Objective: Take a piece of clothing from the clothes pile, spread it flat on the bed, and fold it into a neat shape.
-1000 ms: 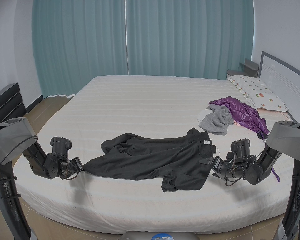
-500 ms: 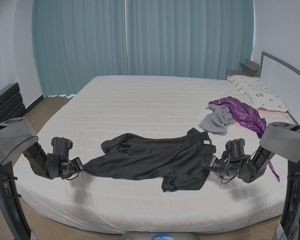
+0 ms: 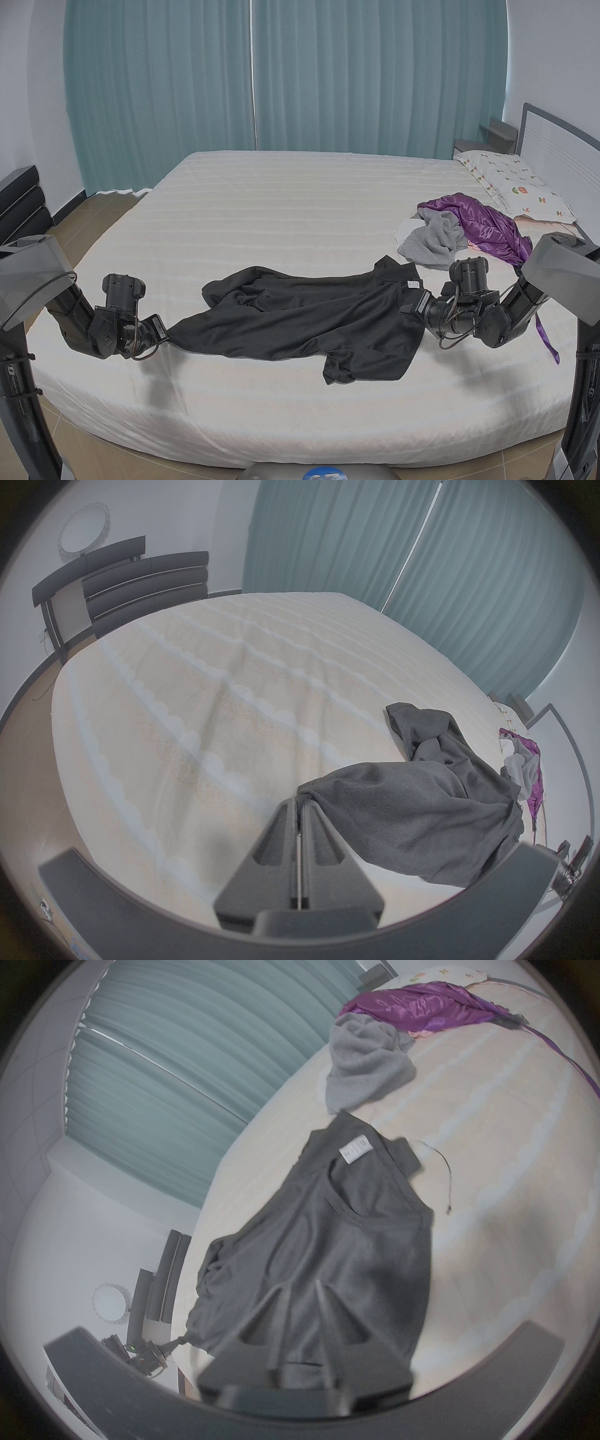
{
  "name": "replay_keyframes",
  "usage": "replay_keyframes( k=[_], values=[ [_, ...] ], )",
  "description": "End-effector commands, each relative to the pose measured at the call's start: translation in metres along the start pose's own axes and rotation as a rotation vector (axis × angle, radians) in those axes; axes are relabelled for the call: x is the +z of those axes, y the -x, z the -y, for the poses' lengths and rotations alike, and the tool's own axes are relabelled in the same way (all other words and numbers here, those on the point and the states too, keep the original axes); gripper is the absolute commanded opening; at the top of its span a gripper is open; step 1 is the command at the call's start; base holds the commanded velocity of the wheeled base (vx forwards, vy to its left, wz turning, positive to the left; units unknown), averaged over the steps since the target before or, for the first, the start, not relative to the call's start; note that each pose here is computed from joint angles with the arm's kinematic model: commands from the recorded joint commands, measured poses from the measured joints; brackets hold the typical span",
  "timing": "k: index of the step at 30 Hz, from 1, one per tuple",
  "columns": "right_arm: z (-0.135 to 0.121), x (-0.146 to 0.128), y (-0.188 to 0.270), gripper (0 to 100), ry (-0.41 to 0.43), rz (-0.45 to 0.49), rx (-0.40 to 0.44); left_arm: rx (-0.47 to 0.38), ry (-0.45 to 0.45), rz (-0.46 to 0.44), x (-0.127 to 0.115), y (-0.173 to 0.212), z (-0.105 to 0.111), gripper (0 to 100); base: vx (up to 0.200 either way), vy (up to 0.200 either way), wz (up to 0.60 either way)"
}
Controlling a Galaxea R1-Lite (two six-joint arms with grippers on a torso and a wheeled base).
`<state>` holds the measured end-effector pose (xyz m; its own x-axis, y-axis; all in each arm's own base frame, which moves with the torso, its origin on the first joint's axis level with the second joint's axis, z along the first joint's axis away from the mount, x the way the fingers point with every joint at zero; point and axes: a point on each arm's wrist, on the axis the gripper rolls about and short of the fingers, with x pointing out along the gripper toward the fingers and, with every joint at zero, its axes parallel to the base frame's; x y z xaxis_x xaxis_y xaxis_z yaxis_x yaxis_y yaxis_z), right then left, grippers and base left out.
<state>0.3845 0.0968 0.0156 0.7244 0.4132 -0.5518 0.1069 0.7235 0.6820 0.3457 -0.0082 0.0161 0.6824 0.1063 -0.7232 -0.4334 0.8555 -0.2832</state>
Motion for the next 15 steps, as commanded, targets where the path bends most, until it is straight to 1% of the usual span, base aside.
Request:
replay_keyframes(
  k=[1,3,11,12,15],
  values=[
    [0.007,-0.008,0.003,100,0.005,-0.032,-0.026,0.003,-0.001,-0.004,-0.001,-0.001,0.0,0,0.0,0.0,0.0],
    [0.014,-0.015,0.005,100,0.018,-0.055,-0.049,0.003,-0.001,-0.004,-0.001,-0.001,0.0,0,0.0,0.0,0.0],
    [0.024,-0.032,0.001,100,0.018,-0.111,-0.089,0.003,-0.002,-0.006,-0.002,-0.001,0.0,0,0.0,0.0,0.0],
    [0.026,-0.036,-0.003,0,0.021,-0.122,-0.097,0.003,-0.002,-0.006,-0.002,-0.001,0.0,0,0.0,0.0,0.0],
    [0.027,-0.038,-0.01,0,0.023,-0.126,-0.107,0.003,-0.001,-0.004,-0.001,-0.001,0.0,0,0.0,0.0,0.0]
  ],
)
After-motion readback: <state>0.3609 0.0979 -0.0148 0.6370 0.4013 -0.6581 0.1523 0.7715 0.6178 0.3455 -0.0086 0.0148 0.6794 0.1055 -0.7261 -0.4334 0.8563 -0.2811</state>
